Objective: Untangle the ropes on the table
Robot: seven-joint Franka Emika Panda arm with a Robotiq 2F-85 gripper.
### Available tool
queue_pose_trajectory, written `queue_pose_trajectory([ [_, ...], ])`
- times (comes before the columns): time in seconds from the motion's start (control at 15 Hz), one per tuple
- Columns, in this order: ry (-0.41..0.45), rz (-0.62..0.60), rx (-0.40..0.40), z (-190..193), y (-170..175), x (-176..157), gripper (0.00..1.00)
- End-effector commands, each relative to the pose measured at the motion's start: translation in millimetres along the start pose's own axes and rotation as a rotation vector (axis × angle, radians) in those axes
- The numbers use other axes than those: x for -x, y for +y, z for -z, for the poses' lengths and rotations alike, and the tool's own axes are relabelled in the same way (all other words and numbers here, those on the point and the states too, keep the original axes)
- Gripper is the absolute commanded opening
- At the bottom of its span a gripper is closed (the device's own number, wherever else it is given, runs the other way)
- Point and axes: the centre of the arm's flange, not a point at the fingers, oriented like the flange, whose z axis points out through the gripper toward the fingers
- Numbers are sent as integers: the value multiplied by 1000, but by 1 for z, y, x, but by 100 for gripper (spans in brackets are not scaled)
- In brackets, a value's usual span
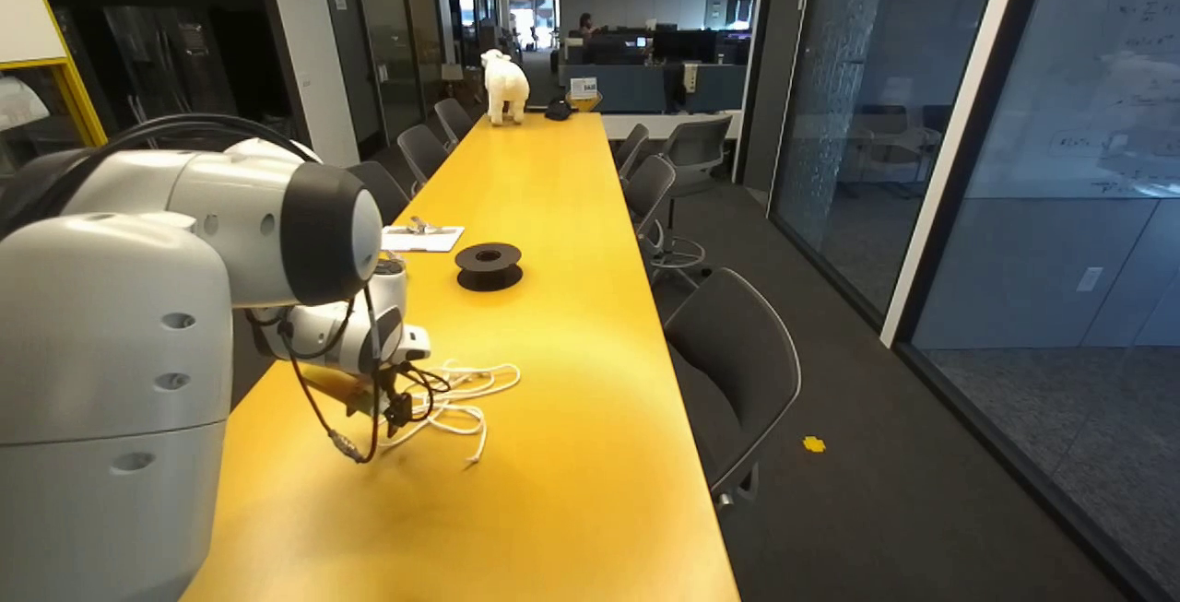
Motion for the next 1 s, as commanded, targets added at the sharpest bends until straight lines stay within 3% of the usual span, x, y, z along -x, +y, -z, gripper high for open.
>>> queue_pose_trajectory([
  [0.0, 15, -8, 30, -15, -13, -34, 100],
  [0.93, -34, 13, 89, -21, -9, -48, 100],
])
